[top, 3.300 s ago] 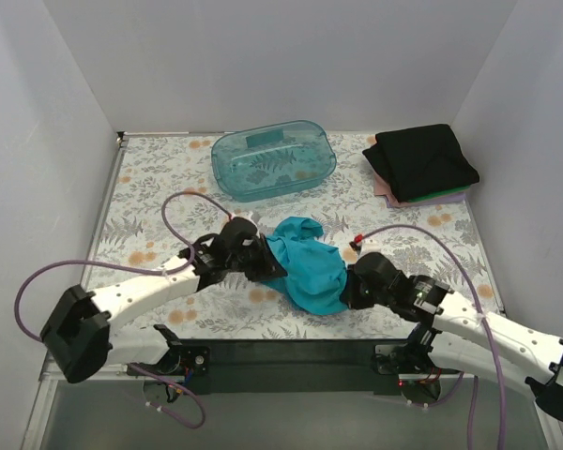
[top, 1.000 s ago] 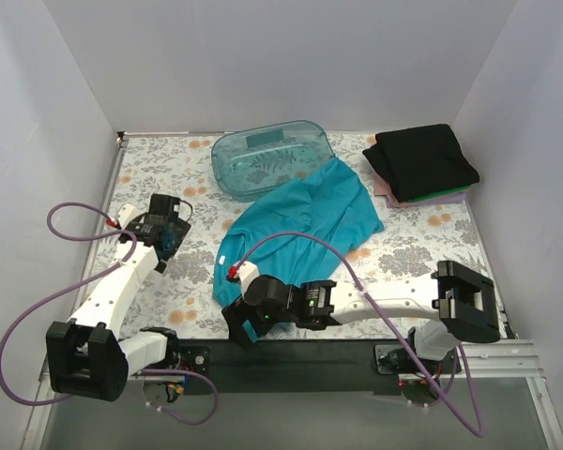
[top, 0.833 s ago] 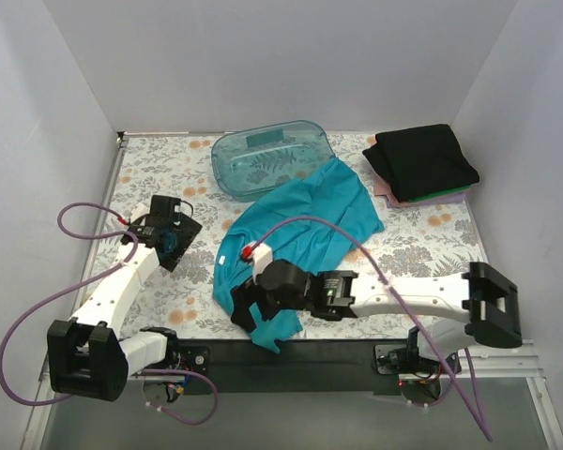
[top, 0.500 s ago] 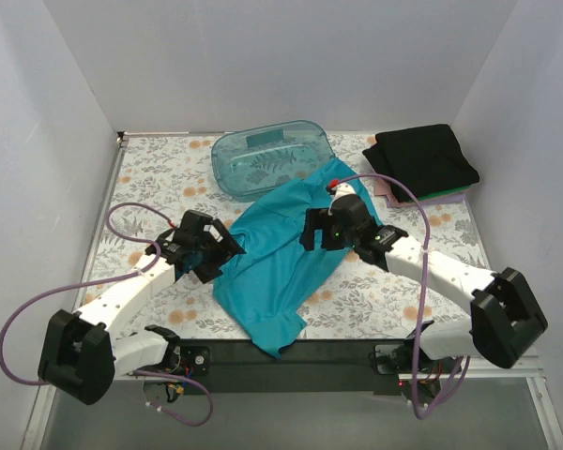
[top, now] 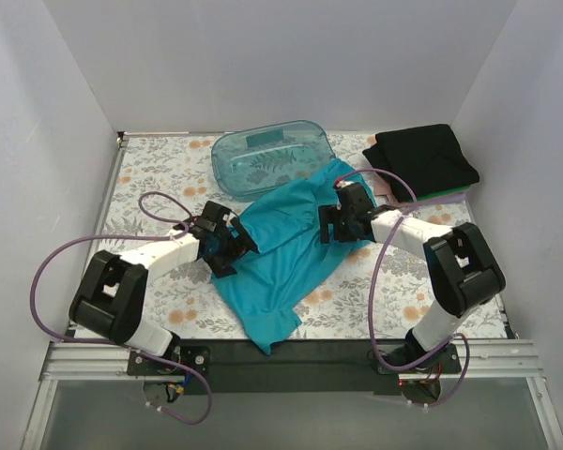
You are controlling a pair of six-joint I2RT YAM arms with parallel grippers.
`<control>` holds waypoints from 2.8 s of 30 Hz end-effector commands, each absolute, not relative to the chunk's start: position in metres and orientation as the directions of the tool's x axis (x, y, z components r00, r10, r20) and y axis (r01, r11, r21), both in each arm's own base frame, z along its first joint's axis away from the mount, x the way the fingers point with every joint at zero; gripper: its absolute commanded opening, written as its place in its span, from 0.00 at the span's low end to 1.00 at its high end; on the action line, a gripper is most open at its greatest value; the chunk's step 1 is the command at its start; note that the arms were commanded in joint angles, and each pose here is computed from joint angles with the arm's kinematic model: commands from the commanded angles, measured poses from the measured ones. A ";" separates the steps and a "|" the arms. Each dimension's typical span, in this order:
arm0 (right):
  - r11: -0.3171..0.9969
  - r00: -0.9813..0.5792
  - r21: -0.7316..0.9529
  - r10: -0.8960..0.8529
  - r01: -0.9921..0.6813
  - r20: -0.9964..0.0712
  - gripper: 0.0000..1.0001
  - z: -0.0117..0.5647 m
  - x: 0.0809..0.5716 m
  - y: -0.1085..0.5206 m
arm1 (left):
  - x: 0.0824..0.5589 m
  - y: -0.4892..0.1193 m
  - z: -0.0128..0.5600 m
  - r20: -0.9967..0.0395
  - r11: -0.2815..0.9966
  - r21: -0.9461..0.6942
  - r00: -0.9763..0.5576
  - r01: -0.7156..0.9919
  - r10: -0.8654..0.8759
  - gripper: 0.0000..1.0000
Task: Fold and stack the t-shirts
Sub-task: Flatten the tshirt out
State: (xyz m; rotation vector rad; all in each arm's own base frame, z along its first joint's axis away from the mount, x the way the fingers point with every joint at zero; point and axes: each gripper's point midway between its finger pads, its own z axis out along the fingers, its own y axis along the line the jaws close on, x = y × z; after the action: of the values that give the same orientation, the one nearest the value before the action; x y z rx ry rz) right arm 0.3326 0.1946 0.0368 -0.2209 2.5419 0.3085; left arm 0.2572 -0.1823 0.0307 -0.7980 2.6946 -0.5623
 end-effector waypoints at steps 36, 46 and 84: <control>0.931 -0.779 0.332 0.095 -0.150 -0.620 0.79 0.113 0.296 0.171 | 0.399 -0.039 0.075 -0.334 0.675 -0.360 -0.586 -0.644 -0.738 0.89; 0.871 -0.792 0.355 -0.061 -0.339 -0.608 0.73 0.091 0.298 0.198 | 0.298 0.001 0.084 -0.348 0.497 -0.301 -0.391 -0.814 -0.852 0.90; 0.972 -0.842 0.233 0.104 -0.027 -0.529 0.01 0.035 0.317 0.122 | 0.219 -0.017 0.103 -0.288 0.539 -0.346 -0.460 -0.768 -0.840 0.91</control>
State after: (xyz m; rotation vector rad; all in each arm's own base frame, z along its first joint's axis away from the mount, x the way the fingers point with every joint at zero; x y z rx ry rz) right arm 0.2971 0.1644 0.0258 -0.1445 2.6109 0.4432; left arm 0.2266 -0.0075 0.1052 -1.3565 2.3040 -0.1711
